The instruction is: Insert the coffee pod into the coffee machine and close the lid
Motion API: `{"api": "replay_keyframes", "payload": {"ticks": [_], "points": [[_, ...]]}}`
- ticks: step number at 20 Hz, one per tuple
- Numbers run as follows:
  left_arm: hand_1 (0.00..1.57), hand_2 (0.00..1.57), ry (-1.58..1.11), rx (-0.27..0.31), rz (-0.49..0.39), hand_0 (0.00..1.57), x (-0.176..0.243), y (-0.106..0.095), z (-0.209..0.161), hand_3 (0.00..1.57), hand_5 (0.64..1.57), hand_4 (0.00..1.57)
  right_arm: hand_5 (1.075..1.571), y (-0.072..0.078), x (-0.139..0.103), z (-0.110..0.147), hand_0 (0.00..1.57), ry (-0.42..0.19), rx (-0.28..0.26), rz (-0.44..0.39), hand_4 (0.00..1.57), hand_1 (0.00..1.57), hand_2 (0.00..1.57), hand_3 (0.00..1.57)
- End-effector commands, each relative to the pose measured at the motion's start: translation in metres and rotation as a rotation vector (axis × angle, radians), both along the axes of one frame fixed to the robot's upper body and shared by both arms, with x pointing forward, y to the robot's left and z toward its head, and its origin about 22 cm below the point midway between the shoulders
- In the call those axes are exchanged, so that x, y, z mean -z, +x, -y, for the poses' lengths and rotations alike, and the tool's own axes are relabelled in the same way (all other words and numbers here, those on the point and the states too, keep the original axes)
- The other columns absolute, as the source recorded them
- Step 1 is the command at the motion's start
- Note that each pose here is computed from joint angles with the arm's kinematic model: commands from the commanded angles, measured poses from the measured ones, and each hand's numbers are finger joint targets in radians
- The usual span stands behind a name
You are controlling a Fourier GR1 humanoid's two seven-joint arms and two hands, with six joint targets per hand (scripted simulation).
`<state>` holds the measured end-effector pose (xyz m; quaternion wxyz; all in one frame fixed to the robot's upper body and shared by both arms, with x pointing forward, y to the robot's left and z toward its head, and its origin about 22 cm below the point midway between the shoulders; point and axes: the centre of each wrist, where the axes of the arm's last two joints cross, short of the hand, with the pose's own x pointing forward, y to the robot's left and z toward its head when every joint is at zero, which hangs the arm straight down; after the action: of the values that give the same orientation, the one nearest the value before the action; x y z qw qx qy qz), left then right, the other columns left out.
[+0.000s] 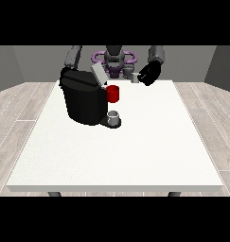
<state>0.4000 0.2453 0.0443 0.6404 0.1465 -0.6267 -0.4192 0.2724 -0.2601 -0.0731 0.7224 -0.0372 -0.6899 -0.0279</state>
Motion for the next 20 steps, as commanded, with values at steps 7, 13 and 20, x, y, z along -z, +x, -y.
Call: {"api": "replay_keyframes", "payload": {"ticks": [7,13,20], "points": [[1.34,1.40,0.014,0.006,0.019,1.34,-0.041,0.015,0.032,1.38,1.571,0.65,1.571,0.000,-0.004,-0.002,0.00,-0.007,-0.039,0.006,0.30,0.00,0.00,0.00],[1.41,1.44,-0.088,-0.047,0.050,1.41,-0.082,0.030,0.014,1.37,1.571,0.62,1.571,0.005,-0.018,0.008,0.00,0.000,-0.052,0.027,0.20,0.00,0.00,0.00],[1.36,1.42,-0.091,-0.124,0.125,1.36,-0.087,0.038,0.019,1.36,1.571,0.61,1.571,0.027,-0.049,-0.002,0.00,0.008,-0.096,0.153,0.24,0.00,0.00,0.00]]}}
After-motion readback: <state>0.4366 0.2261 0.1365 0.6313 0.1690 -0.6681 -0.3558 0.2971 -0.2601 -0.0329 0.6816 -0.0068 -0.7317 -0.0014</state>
